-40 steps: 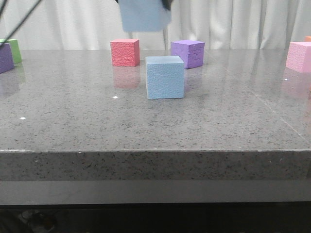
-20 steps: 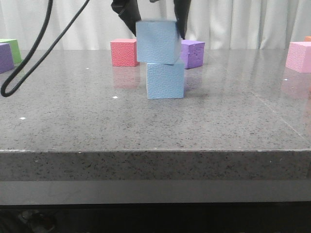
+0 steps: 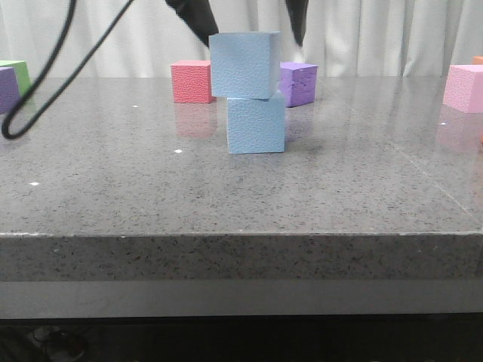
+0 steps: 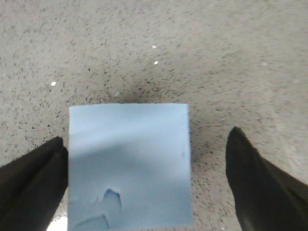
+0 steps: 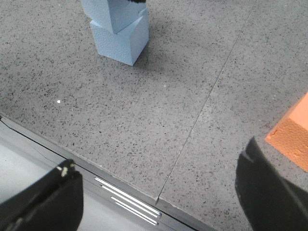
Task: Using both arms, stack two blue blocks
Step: 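Lower the held cube onto the centered cube and open the left gripper, then raise the left gripper away from the stack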
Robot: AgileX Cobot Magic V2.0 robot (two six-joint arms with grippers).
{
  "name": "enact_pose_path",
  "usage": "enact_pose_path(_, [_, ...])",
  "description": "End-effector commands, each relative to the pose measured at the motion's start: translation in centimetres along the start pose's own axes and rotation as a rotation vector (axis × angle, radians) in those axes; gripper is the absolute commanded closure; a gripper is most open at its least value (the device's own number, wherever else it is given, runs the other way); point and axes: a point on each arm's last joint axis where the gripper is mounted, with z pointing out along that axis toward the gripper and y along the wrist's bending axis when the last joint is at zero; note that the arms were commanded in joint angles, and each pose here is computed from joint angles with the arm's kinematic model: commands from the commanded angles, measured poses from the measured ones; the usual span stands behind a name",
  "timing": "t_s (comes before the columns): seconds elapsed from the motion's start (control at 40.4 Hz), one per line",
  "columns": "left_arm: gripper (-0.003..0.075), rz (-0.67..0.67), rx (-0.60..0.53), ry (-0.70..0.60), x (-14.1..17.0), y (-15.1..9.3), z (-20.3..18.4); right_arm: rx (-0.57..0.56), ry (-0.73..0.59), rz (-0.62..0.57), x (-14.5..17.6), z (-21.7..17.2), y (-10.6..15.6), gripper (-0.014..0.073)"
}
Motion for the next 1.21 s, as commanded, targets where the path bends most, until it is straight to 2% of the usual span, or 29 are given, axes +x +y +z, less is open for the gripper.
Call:
enact_pose_path(0.0, [0.0088, 0.052, 0.081, -0.168, -1.3, -0.2, -7.0, 0.003, -0.089, -0.007, -1.2, -0.6, -0.1, -0.0050])
enact_pose_path(0.148, [0.0088, 0.176, 0.079, -0.200, -1.0, 0.4, -10.5, 0.003, -0.089, -0.007, -1.2, -0.6, -0.1, -0.0050])
enact_pose_path(0.247, [0.0088, 0.225, 0.118, -0.211, -0.6, 1.1, -12.5, 0.003, -0.089, -0.007, -1.2, -0.6, -0.1, -0.0050])
enact_pose_path(0.495, [0.0090, 0.280, 0.235, -0.261, 1.3, 4.1, -16.2, 0.003, -0.089, -0.007, -1.2, -0.6, -0.1, -0.0050])
enact_pose_path(0.544, [0.0090, 0.283, 0.229, -0.277, 1.9, 4.8, -16.5, 0.003, -0.089, -0.007, -1.2, -0.6, -0.1, -0.0050])
enact_pose_path(0.742, [0.0091, 0.235, 0.182, -0.299, 5.4, 7.3, -16.8, 0.003, -0.089, -0.007, -1.2, -0.6, -0.1, -0.0050])
enact_pose_path(1.187, [0.0091, 0.209, 0.164, -0.199, 15.1, 9.3, -15.5, 0.003, -0.089, -0.007, -1.2, -0.6, -0.1, -0.0050])
